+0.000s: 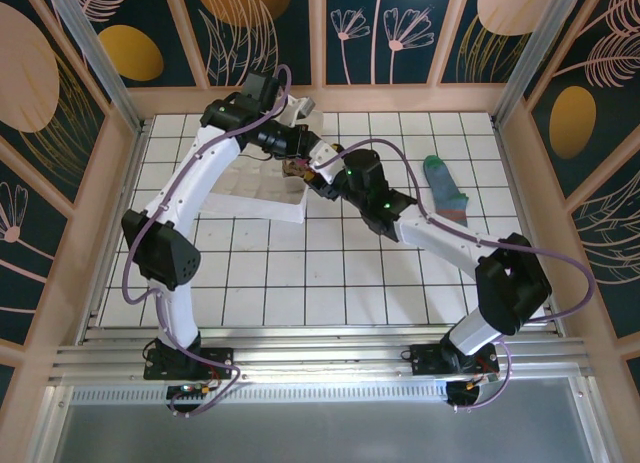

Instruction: Roll the socks

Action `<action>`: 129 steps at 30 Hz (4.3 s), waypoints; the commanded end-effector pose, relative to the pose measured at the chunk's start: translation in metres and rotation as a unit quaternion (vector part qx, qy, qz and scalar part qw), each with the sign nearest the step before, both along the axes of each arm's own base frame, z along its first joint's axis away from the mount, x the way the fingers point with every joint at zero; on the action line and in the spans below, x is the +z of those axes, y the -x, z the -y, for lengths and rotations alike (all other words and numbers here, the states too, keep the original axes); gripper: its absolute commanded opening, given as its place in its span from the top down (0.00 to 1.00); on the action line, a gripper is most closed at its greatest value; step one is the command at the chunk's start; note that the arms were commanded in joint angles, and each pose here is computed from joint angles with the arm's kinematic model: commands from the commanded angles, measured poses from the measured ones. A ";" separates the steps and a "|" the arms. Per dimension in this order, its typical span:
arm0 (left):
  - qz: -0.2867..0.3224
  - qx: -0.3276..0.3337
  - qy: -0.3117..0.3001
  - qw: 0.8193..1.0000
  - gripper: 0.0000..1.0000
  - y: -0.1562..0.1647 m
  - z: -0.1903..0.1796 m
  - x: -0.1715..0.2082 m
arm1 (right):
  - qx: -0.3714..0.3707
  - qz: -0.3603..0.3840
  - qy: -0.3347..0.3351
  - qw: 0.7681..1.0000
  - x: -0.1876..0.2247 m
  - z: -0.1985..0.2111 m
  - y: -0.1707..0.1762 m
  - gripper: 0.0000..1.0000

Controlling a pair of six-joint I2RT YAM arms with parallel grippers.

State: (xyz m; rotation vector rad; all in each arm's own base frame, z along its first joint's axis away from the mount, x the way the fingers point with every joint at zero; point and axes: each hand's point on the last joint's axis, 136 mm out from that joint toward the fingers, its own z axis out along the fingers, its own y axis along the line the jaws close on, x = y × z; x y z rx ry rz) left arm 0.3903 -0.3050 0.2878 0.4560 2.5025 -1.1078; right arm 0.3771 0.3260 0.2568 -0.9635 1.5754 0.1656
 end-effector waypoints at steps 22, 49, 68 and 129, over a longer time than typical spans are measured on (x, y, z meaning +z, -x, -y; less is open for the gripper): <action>0.228 -0.026 0.096 0.968 0.34 -0.013 0.000 0.073 | 0.228 -0.059 -0.210 0.949 0.063 -0.066 0.069 1.00; 0.271 0.024 0.175 0.946 0.10 0.040 -0.052 0.092 | 0.121 -0.064 -0.294 0.946 0.087 -0.031 0.024 1.00; 0.185 -0.005 0.194 0.963 0.43 0.019 -0.019 0.066 | 0.143 -0.055 -0.190 0.970 0.066 -0.054 0.023 1.00; 0.309 0.126 -0.227 0.915 0.91 -0.136 -0.144 -0.140 | -0.162 -0.473 -0.257 0.827 -0.136 -0.022 -0.079 0.52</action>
